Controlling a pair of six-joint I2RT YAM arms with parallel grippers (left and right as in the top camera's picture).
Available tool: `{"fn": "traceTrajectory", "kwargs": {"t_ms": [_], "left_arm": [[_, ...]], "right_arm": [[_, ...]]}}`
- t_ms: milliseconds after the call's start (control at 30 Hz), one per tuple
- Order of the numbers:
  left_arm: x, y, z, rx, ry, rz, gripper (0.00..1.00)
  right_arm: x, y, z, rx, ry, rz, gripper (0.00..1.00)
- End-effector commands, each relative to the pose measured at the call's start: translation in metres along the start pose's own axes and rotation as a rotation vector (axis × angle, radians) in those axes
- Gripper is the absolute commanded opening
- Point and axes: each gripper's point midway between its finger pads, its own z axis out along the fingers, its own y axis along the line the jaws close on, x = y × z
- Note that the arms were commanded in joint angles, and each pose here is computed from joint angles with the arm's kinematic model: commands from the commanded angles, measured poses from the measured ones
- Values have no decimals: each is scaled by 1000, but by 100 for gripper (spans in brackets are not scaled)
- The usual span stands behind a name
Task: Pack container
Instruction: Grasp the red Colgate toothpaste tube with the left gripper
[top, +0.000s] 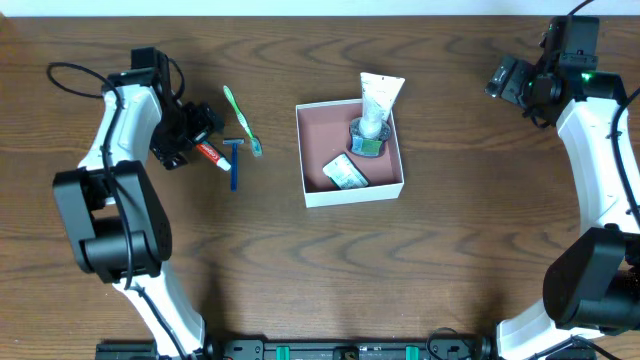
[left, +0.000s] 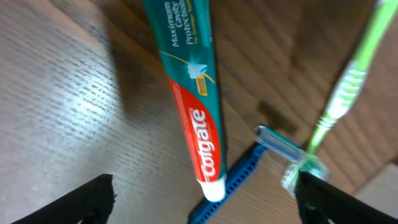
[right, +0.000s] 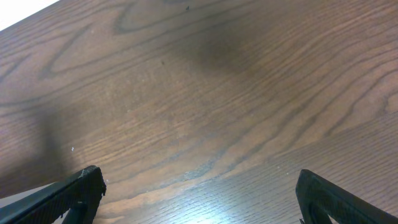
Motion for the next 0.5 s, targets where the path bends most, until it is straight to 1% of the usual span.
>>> {"fn": "traceTrajectory", "kwargs": {"t_ms": [0, 33, 167, 233, 367, 467], "left_arm": [[0, 1, 7, -7, 21, -21, 90], [0, 1, 9, -10, 25, -21, 89], [0, 2, 14, -14, 31, -22, 81], [2, 3, 14, -17, 37, -23, 80], [6, 7, 17, -30, 50, -27, 72], [5, 11, 18, -55, 41, -36, 69]], "right_arm": [[-3, 1, -3, -4, -10, 14, 99], [-3, 1, -3, -4, -10, 14, 99], [-3, 1, -3, -4, -10, 14, 99], [-3, 1, -3, -3, -10, 14, 99], [-3, 1, -3, -3, -10, 14, 99], [-3, 1, -3, -3, -10, 14, 99]]}}
